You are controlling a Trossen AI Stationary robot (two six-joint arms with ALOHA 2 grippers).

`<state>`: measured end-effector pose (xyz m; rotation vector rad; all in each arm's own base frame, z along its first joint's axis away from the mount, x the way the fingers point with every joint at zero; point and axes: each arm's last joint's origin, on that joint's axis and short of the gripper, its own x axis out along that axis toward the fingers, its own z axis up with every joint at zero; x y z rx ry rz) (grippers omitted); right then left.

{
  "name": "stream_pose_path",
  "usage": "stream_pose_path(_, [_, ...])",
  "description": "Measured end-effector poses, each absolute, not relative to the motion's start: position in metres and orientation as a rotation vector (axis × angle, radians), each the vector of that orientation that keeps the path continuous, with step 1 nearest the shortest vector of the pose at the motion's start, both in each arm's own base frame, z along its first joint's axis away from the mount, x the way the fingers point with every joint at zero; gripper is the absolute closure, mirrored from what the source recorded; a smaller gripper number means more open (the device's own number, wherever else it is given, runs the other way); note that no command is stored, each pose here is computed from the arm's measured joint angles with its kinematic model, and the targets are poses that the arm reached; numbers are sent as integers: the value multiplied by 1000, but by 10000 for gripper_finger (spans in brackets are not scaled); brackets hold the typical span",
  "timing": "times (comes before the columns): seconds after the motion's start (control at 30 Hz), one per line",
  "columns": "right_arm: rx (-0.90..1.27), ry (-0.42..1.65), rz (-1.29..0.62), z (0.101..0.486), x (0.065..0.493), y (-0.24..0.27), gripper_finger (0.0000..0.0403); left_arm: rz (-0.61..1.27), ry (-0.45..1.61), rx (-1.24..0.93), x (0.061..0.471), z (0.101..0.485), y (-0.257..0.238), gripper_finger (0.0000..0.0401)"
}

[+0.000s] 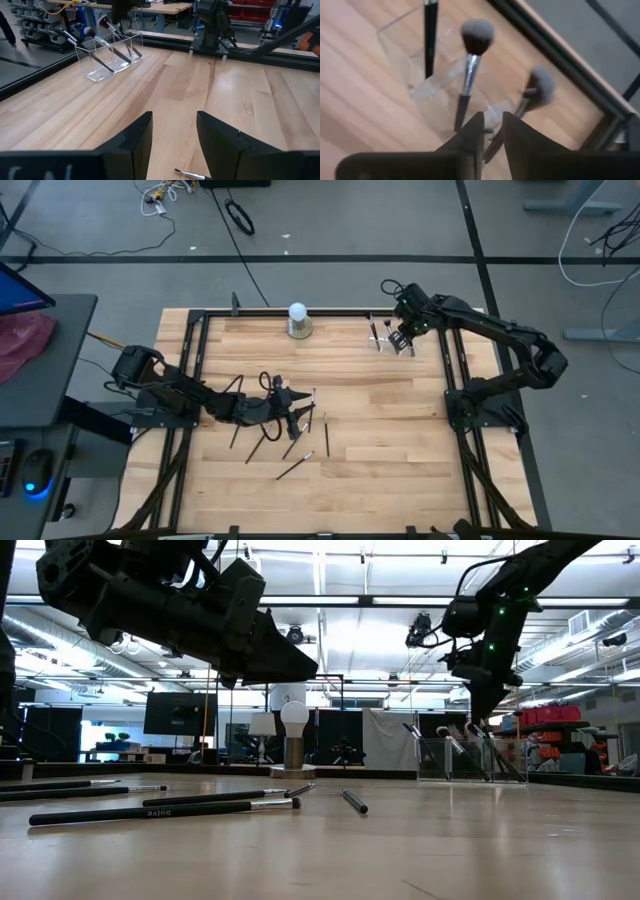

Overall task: Put items in baskets/containers
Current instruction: Put the silver eyeshadow brush into the transparent organizer, then put the silver liner brush into the transparent organizer

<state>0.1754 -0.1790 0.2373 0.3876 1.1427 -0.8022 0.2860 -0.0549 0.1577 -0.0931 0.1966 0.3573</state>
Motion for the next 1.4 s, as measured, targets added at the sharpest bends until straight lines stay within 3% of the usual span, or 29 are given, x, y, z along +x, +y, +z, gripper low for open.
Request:
stream_pose_path(0.33, [233,1017,-936,273,161,-162,258,322,298,-64,270,184,-67,241])
stream_pose_path(0.6, [87,716,-738,303,177,-109,252,413,568,-138,235,213,-83,241])
stream_pose_path(0.9, [-32,357,-304,246,214,-33,252,595,876,-362,183,192,-102,241])
stream_pose_path(1.1, [-73,286,-131,210,217,5,252,650,887,-429,161,172,-109,241])
stream_pose_path(1.4, [14,327,-79,185,220,25,252,677,768,-533,149,137,-102,238])
